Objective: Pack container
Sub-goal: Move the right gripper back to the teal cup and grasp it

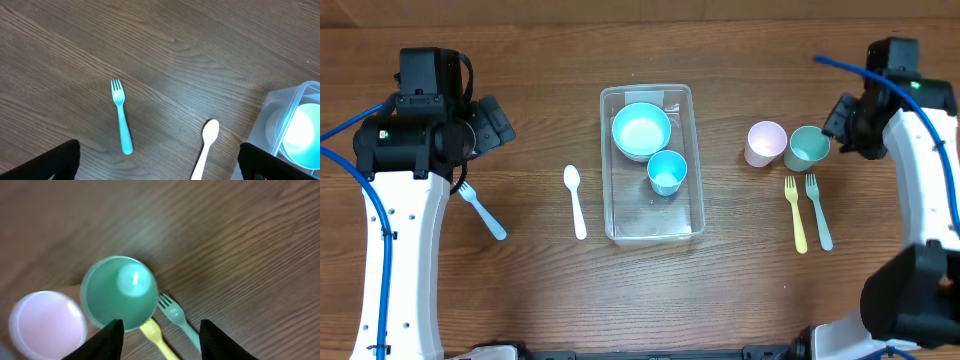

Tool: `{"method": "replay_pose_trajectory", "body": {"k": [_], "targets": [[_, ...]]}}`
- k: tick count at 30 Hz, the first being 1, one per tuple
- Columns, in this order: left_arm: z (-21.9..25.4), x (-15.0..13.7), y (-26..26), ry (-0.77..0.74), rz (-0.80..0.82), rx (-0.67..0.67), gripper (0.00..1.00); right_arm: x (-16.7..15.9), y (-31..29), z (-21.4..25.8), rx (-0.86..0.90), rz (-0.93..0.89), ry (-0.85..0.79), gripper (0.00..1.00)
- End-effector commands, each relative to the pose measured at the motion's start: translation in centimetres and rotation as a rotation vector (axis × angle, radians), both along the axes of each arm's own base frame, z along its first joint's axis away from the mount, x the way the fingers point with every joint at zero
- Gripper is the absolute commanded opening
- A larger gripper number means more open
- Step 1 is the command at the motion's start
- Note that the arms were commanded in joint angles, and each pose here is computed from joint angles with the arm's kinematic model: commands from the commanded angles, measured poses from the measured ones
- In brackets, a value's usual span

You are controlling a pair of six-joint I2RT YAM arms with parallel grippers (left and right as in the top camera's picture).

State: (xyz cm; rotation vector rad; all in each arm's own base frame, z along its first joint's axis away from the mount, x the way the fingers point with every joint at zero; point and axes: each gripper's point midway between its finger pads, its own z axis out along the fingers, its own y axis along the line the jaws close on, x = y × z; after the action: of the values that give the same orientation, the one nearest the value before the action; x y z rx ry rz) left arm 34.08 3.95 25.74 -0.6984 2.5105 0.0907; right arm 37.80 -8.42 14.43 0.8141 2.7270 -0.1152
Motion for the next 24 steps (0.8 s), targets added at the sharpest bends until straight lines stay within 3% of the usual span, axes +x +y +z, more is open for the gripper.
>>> {"method": "replay_pose_trajectory", "body": {"k": [1, 24], "targets": [[0.7, 0.0, 0.1, -0.025, 0.017, -0.015, 1.00, -0.8, 0.3, -4.0, 0.032, 0.021, 0.081, 0.51], [0.7, 0.0, 0.1, -0.025, 0.017, -0.015, 1.00, -0.5, 0.8, -5.8, 0.058, 0.043, 0.062, 0.56]]}}
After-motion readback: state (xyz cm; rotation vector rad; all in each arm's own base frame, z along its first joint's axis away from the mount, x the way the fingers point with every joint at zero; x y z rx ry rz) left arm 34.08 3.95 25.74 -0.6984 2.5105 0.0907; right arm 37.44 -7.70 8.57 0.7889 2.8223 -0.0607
